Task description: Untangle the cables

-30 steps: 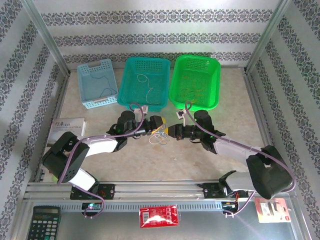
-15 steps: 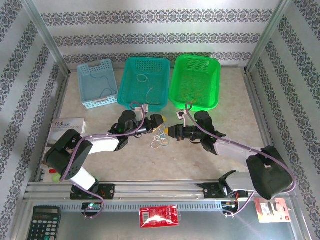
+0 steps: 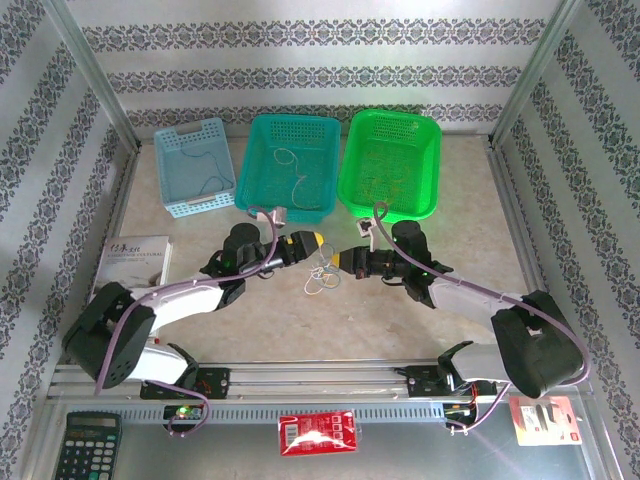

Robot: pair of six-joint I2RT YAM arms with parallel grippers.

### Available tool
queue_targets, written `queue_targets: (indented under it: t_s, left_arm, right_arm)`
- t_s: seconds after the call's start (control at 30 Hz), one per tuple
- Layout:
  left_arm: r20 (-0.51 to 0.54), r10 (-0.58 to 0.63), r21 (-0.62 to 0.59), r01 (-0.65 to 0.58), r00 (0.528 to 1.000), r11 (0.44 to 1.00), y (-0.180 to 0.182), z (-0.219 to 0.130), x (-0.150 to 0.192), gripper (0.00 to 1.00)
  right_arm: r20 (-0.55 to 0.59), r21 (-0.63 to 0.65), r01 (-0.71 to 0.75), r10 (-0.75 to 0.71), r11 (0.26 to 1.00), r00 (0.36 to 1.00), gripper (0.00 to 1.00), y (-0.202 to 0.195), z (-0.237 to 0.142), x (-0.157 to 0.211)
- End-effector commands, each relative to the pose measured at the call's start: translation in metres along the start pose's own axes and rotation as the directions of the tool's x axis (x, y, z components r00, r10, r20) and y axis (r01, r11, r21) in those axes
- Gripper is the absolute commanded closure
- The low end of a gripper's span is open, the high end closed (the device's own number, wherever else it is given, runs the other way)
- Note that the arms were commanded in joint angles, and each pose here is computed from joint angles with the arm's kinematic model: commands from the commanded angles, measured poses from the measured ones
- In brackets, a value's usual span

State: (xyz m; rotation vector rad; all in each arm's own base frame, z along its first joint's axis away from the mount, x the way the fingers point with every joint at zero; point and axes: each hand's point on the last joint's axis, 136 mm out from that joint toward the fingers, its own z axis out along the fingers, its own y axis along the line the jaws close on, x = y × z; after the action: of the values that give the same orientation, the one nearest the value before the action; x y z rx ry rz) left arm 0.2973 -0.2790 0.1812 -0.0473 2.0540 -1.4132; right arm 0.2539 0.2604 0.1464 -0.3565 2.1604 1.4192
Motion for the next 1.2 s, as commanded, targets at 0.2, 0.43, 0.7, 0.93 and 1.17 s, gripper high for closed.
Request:
queue_targets:
  t_s: [0.2, 0.43, 0.7, 0.93, 1.17]
  left_arm:
    - [-0.171, 0.298, -0.031, -0.308, 0.939, 0.951, 0.019, -0.013, 0.037, 0.57]
    - [-0.225, 0.332, -0.019, -0.345, 0.916, 0.938, 0.03, -0.007, 0.049, 0.59]
    - [-0.235, 0.358, -0.005, -0.37, 0.903, 0.929, 0.032, 0.007, 0.048, 0.59]
    - [-0.245, 0.375, 0.015, -0.384, 0.894, 0.923, 0.03, 0.02, 0.047, 0.53]
    - [-0.258, 0.391, 0.029, -0.398, 0.883, 0.917, 0.028, 0.033, 0.048, 0.5]
  right_arm:
    - [0.013, -0.029, -0.002, 0.002, 1.0, 1.0, 1.0, 0.002, -0.001, -0.008]
    - [0.022, -0.063, -0.001, 0.003, 0.998, 1.0, 1.0, 0.011, -0.003, -0.015]
    - [0.025, -0.073, -0.004, 0.006, 0.997, 1.0, 1.0, 0.016, -0.006, -0.016]
    - [0.025, -0.077, -0.006, 0.007, 0.997, 1.0, 1.0, 0.017, -0.006, -0.016]
    - [0.022, -0.076, -0.007, 0.009, 0.997, 1.0, 1.0, 0.017, -0.005, -0.015]
